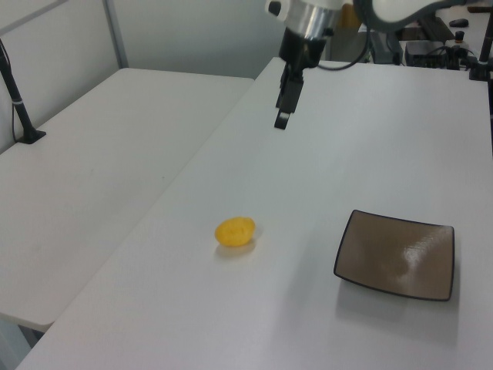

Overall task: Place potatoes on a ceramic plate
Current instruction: 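Lower the open gripper down over the yellow potato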

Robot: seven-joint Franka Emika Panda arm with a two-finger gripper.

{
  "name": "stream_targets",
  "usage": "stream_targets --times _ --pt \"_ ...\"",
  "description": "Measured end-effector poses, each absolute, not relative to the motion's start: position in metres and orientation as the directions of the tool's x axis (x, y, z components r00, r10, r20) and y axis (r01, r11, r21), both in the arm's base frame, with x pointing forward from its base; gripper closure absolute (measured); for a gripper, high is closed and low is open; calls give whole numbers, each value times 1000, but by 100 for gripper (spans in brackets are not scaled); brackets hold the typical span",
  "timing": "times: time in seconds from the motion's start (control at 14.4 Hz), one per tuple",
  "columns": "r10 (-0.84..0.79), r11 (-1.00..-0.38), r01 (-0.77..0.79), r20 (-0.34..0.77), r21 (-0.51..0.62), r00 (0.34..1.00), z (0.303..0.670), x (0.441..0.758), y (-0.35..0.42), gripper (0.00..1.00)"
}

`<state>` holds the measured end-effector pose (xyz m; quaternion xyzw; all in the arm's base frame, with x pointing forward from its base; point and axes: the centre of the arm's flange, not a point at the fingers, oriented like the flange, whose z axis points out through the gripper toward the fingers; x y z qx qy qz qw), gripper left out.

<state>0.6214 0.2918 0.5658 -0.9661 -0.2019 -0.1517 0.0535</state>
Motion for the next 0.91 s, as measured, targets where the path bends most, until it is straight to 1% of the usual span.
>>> stream_targets --times 0.21,0.42,0.77,0.91 --pt "389 -907 420 321 -31 864 528 645 312 0" --pt "397 -905 426 331 -16 856 478 667 324 0" --pt "444 -887 460 337 36 830 402 684 349 0" --pt "453 -883 467 335 43 826 383 687 354 0"
